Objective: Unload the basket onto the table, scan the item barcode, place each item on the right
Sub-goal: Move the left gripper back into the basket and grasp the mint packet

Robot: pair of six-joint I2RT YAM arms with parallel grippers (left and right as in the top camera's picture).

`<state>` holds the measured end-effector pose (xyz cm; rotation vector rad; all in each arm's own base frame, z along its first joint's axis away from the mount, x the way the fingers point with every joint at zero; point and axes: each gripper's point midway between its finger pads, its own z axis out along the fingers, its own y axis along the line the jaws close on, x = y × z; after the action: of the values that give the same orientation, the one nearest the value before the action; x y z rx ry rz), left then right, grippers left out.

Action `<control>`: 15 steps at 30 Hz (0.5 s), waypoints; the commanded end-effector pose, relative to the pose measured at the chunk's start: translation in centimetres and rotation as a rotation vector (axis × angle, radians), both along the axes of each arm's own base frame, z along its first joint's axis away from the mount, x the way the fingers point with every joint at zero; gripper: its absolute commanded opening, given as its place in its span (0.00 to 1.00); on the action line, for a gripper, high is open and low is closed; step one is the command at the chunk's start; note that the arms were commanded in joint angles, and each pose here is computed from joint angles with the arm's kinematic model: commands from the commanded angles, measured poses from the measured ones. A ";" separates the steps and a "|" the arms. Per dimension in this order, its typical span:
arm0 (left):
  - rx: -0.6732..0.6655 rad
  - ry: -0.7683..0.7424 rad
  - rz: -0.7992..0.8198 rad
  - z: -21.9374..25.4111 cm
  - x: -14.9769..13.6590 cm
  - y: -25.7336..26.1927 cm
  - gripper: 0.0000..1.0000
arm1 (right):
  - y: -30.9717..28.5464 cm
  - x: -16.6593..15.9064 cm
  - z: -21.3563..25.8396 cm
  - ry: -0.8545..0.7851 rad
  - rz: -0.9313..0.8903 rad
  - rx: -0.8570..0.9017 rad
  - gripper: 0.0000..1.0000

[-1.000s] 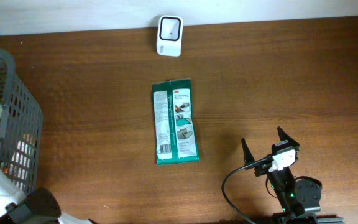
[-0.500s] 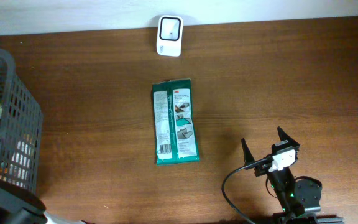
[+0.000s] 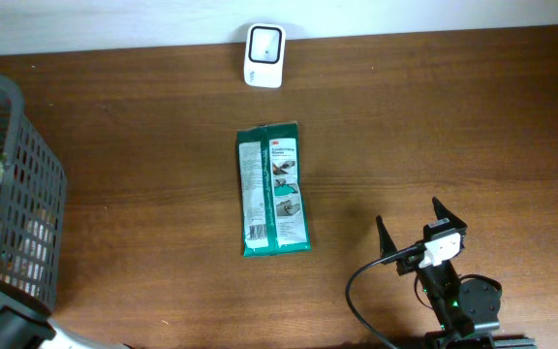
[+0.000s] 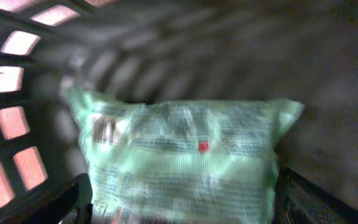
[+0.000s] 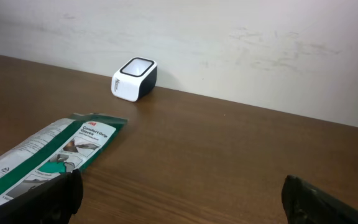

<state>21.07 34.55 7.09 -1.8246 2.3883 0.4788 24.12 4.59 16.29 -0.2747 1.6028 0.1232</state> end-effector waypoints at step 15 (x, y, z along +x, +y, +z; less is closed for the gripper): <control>-0.102 0.039 -0.008 -1.1 0.8 0.4 0.00 | 0.1 0.0 -0.1 0.000 0.001 0.003 0.98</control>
<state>20.18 34.61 5.11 -1.8552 2.5095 0.5201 24.12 4.58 16.29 -0.2748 1.6028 0.1225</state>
